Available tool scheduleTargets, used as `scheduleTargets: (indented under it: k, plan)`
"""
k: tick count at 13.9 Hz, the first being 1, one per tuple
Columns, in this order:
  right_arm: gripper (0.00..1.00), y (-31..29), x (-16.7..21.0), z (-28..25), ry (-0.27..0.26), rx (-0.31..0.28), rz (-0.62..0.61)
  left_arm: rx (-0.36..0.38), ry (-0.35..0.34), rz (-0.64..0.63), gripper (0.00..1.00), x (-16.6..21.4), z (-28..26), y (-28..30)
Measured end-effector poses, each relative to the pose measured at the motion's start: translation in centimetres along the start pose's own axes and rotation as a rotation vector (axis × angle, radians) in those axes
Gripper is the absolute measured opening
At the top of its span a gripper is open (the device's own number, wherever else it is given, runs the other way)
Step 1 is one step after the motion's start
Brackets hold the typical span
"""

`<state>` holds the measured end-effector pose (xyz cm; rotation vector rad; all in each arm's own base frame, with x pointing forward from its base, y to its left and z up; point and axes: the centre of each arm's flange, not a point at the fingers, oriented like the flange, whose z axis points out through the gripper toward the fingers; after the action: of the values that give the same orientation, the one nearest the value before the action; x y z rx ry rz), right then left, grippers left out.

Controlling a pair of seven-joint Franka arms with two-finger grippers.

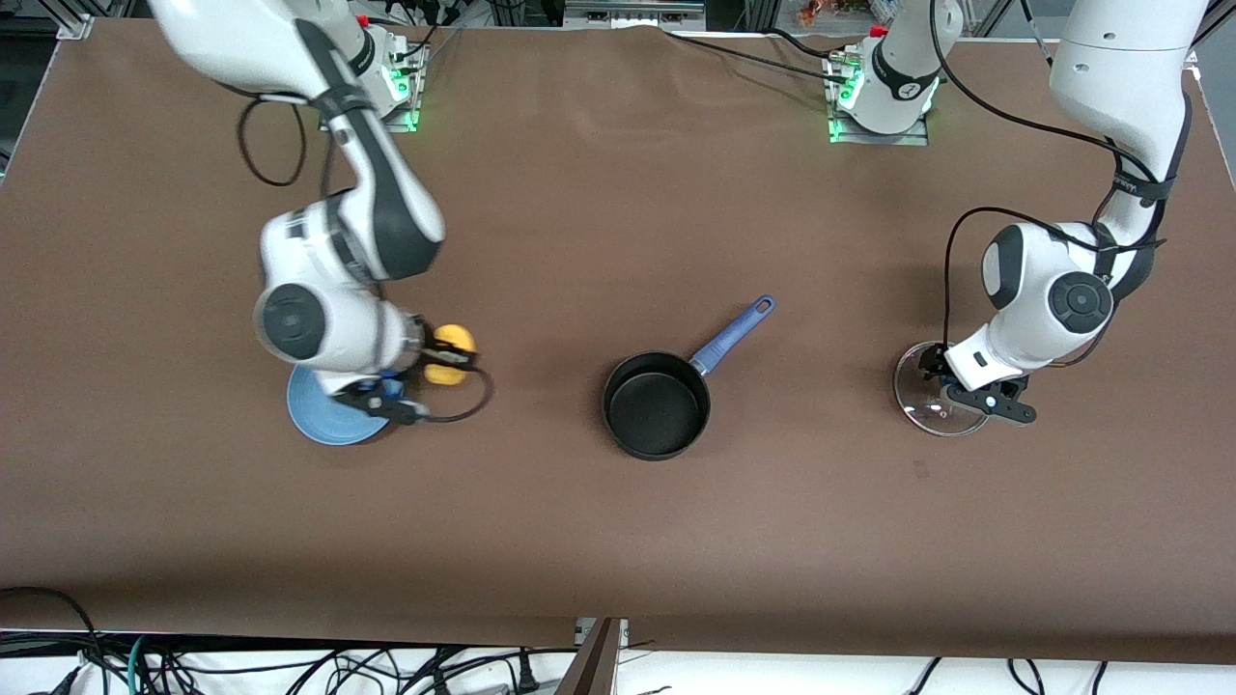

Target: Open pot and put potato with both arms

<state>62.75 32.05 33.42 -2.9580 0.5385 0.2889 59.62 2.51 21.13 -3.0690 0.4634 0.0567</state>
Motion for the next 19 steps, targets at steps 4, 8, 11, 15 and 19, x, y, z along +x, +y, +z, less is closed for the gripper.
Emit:
scheduleTargets:
  k: [4, 8, 11, 15, 19]
  plan:
    - [0.64, -12.6, -5.6, 2.3, 0.134, 0.239, 0.128, -0.099, -0.125, -0.081, 1.00, 4.3, -8.7, 3.9]
    - [0.64, -16.4, -6.2, 7.1, 0.187, 0.425, 0.167, -0.105, -0.170, -0.190, 1.00, 6.3, -21.3, 6.8]
    - [0.64, -16.6, -5.9, 7.3, 0.196, 0.440, 0.168, -0.094, -0.179, -0.247, 1.00, 4.9, -29.4, 8.0]
    - [0.87, -16.7, -5.9, 6.8, 0.203, 0.438, 0.156, -0.080, -0.160, -0.286, 1.00, 2.4, -36.5, 9.5]
    - [1.00, -16.3, -5.6, 6.5, 0.189, 0.381, 0.129, -0.090, -0.183, -0.389, 1.00, 0.1, -39.4, 10.5]
